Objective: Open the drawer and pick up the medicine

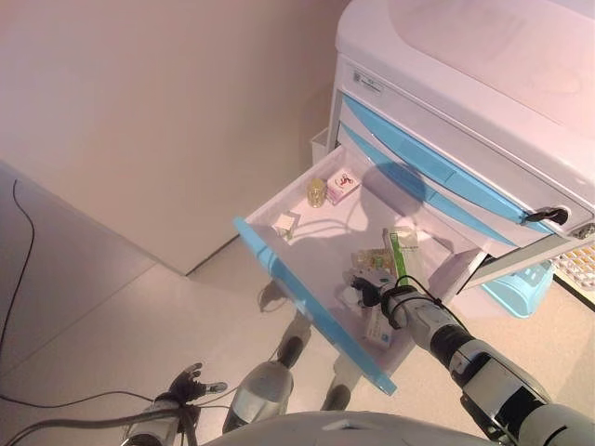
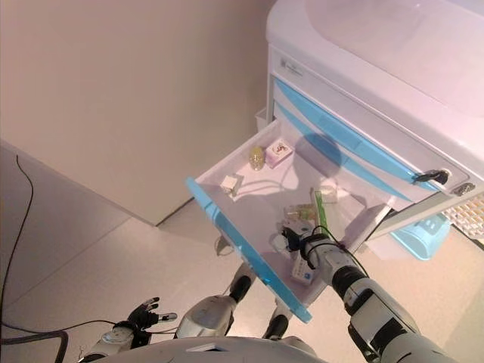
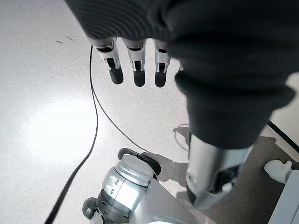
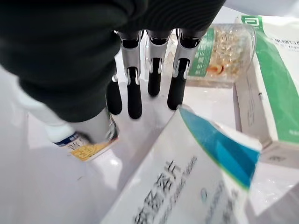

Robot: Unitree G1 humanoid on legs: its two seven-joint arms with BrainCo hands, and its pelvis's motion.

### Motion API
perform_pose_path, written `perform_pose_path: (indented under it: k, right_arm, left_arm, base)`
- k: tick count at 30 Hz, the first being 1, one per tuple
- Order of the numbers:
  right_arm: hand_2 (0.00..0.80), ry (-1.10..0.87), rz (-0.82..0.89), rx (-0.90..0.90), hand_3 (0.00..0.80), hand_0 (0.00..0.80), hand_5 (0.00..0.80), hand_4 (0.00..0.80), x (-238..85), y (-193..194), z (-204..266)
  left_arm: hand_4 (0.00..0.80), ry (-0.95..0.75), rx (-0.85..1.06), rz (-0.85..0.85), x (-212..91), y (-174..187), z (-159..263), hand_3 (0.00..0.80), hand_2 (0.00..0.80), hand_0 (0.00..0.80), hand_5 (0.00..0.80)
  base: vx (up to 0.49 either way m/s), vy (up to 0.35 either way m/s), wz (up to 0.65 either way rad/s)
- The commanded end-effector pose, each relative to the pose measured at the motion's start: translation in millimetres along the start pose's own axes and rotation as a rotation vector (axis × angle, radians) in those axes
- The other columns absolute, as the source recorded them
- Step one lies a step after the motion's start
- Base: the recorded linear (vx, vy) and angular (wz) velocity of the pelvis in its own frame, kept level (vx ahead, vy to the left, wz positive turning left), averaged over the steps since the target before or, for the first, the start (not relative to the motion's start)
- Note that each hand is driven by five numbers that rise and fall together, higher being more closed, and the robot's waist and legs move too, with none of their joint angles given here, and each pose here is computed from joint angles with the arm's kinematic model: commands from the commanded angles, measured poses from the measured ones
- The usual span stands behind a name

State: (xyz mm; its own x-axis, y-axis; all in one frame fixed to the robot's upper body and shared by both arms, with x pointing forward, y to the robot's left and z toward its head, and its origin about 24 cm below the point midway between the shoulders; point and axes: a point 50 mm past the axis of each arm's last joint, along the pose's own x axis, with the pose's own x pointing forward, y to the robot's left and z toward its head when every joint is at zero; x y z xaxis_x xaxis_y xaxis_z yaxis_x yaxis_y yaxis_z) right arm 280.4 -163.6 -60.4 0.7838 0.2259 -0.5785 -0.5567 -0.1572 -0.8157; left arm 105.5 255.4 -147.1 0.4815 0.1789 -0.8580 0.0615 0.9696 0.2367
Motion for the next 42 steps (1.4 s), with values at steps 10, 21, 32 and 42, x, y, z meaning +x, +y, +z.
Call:
perform_pose_path:
  k: [10,21,32,42]
  right_arm:
    - [0.800,-0.026,0.060,-0.046,0.800,0.800,0.800,0.800,-8,26,0]
    - [0.000,-0.125,0.074,-0.095,0.000,0.000,0.000,0.000,-11,11,10]
    - [0.000,-0.036,0.063,-0.058,0.000,0.000,0.000,0.000,-10,27,10]
    - [0.000,0.062,0.004,0.024,0.000,0.000,0.000,0.000,-8,26,1]
  left_arm:
    - [0.000,0.008,0.030,0.019,-1,2,-4,0.000,0.000,0.000,0.000]
    - [0.000,0.052,0.020,0.038,-3,9,-13,0.000,0.000,0.000,0.000]
    - [0.000,0.052,0.034,0.027,-2,3,-12,0.000,0.000,0.000,0.000]
    - [0.000,0.055,0.034,0.004,-3,-5,-16,0.000,0.000,0.000,0.000]
  base:
    - [0.000,0.000,0.00]
    - [0.016,-0.002,-0.05]
    - [0.004,0.001,-0.01]
    - [-0.002,0.006,0.01]
